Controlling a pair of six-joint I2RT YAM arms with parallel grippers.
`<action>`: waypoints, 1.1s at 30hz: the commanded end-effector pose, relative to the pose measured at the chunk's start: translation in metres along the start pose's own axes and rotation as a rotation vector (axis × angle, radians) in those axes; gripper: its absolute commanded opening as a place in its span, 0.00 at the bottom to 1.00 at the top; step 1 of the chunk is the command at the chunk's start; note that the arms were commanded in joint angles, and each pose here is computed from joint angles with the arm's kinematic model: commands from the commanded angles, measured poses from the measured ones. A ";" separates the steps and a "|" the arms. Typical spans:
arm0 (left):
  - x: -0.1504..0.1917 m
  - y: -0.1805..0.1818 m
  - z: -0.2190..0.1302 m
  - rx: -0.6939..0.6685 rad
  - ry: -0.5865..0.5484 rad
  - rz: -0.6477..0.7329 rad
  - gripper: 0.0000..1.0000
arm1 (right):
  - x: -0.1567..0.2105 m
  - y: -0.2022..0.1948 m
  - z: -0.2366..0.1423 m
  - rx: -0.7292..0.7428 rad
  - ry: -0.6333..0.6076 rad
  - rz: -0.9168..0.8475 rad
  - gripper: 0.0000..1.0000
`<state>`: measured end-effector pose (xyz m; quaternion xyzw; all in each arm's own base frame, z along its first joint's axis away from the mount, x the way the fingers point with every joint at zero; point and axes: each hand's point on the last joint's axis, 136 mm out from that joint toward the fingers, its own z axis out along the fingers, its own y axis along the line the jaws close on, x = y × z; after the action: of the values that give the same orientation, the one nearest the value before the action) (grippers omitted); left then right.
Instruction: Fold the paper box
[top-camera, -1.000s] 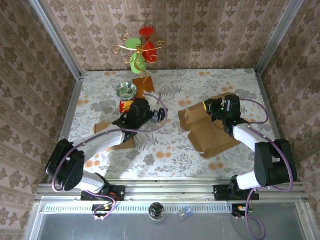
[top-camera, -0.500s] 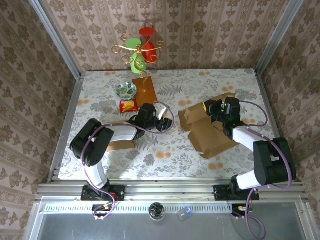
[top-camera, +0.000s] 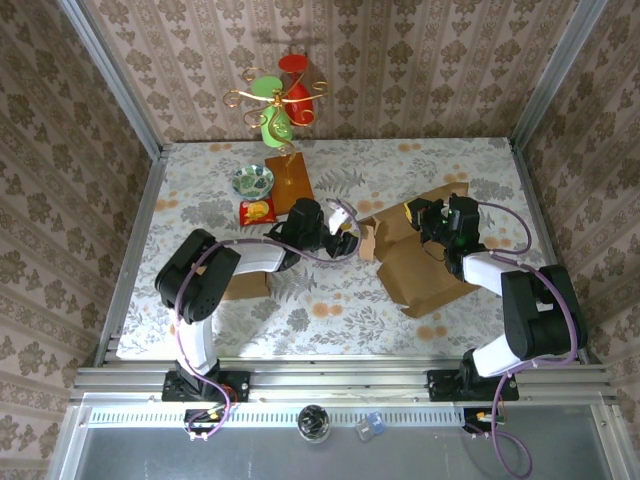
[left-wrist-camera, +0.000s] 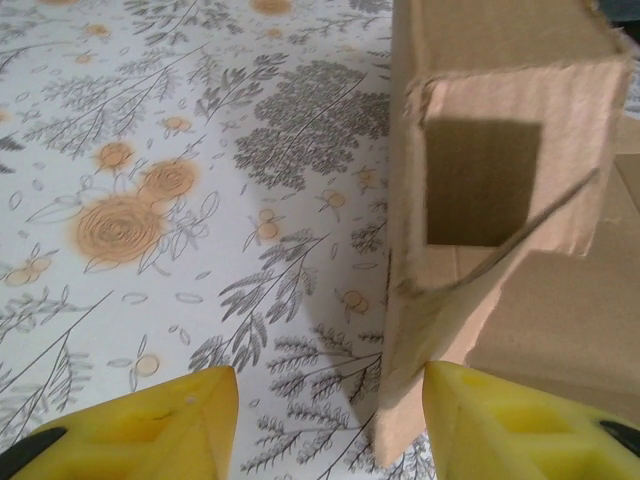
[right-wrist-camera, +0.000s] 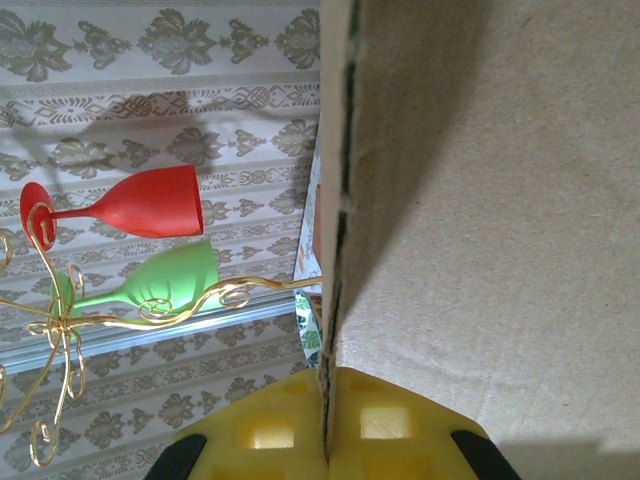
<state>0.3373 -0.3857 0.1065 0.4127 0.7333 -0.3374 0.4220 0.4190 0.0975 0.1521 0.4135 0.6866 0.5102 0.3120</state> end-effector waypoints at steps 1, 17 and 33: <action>-0.012 -0.014 0.006 0.074 -0.019 0.054 0.52 | 0.006 -0.011 0.000 0.026 0.035 0.014 0.00; -0.007 -0.028 -0.018 0.228 -0.034 0.117 0.57 | 0.011 0.003 0.002 0.044 0.103 -0.046 0.00; -0.003 -0.044 -0.017 0.399 -0.115 0.127 0.59 | 0.006 0.003 0.005 0.023 0.087 -0.031 0.00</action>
<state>0.2985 -0.3864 0.1242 0.5122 0.6086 -0.4582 0.3966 0.4146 0.1070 0.1509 0.3845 0.7165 0.5122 0.2766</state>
